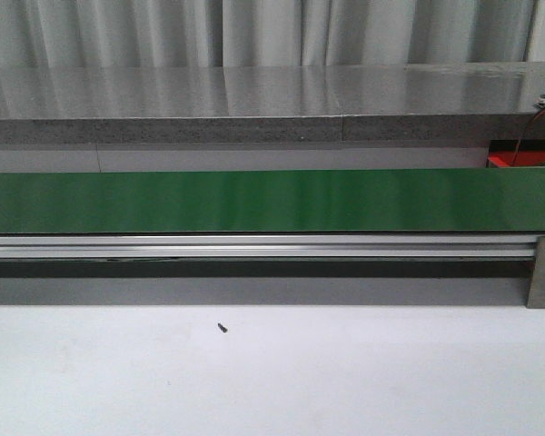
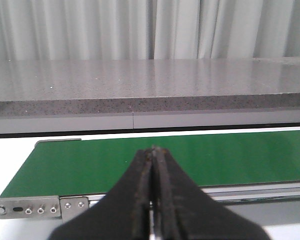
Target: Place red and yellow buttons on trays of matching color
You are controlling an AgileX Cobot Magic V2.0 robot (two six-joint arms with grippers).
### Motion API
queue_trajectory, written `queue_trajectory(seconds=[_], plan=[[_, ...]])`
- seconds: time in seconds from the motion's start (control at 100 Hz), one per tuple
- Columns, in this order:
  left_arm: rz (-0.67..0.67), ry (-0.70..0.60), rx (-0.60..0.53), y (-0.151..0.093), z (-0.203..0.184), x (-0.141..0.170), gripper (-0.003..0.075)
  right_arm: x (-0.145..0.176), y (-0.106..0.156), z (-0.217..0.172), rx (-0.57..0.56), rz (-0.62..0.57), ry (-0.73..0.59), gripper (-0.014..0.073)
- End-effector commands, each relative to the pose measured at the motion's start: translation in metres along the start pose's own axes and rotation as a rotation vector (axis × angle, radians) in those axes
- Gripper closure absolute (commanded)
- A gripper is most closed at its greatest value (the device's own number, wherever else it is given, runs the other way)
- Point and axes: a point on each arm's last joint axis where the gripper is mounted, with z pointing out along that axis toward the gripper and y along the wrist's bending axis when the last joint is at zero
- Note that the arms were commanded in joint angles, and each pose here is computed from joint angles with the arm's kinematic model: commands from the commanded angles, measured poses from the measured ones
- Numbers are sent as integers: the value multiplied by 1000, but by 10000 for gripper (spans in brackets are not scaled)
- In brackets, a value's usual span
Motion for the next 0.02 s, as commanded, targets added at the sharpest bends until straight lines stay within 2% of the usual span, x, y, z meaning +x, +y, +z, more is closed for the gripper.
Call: queue_trajectory(seconds=[0.0, 0.01], plan=[[-12, -74, 2, 1, -1, 5, 740, -15, 0, -3, -3, -4, -119, 663], [-12, -74, 2, 1, -1, 5, 740, -15, 0, -3, -3, -4, -119, 663]])
